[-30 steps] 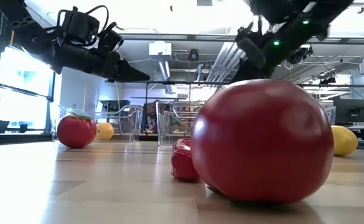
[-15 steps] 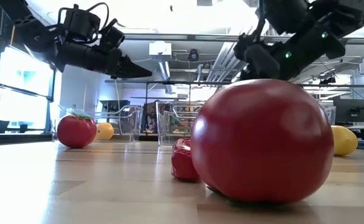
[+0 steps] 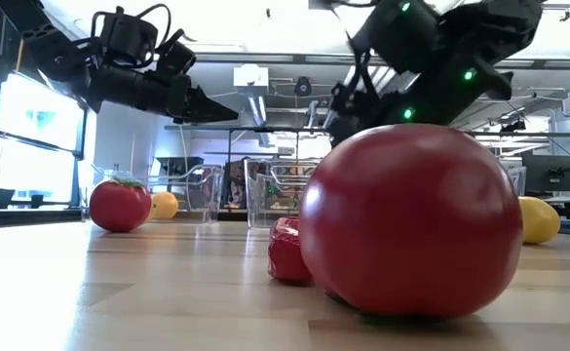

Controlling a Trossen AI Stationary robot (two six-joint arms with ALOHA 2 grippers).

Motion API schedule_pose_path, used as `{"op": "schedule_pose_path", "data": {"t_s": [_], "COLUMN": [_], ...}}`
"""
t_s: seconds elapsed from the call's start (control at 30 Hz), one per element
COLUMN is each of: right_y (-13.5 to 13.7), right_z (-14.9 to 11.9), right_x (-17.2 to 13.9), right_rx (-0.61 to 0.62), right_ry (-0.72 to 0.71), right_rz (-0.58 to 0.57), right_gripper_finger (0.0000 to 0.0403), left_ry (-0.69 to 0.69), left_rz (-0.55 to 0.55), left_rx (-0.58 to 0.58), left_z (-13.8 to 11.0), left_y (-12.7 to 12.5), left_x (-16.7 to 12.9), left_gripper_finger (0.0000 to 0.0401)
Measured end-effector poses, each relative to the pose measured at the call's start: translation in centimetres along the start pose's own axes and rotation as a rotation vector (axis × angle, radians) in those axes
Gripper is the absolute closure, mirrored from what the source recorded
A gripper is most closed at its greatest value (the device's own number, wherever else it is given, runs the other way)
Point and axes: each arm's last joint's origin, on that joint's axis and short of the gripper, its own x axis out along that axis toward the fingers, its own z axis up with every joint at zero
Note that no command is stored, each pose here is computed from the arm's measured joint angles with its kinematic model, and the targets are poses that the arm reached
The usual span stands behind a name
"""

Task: Sort produce into baskets
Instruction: Put the chili pepper into the right transparent bin

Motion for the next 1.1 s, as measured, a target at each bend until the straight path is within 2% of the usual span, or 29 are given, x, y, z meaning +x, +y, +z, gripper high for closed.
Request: {"op": "schedule_pose_path", "data": {"t_s": [0.13,0.23,0.5,0.8,0.97,1.1], "right_y": [0.1,0.0,-1.0,-1.0,-0.5,-1.4], "right_z": [-0.2,-0.4,-0.4,-0.7,1.0,4.0], "right_x": [0.6,0.7,1.7,2.0,0.9,-1.8], "right_rx": [0.037,0.070,0.086,0.048,-0.027,-0.090], "right_ry": [0.010,0.013,0.059,0.081,0.070,0.061], "right_rz": [-0.006,-0.021,-0.014,-0.007,0.079,0.128], "right_gripper_finger": [0.0145,0.0160,0.0239,0.0298,0.0343,0.0356], "left_ry": [0.023,0.033,0.034,0.036,0.041,0.042], "left_rz": [-0.007,-0.010,-0.010,-0.011,-0.012,-0.013], "left_rx": [-0.010,-0.011,-0.011,-0.011,-0.012,-0.012], "left_z": [-0.2,-0.3,-0.3,-0.3,-0.4,-0.4], "left_y": [-0.1,-0.1,-0.1,-0.1,-0.1,-0.2], "left_x": [0.0,0.0,0.0,0.0,0.0,0.0], "left_gripper_finger": [0.0401,0.0401,0.0401,0.0401,0.0401,0.0401]}}
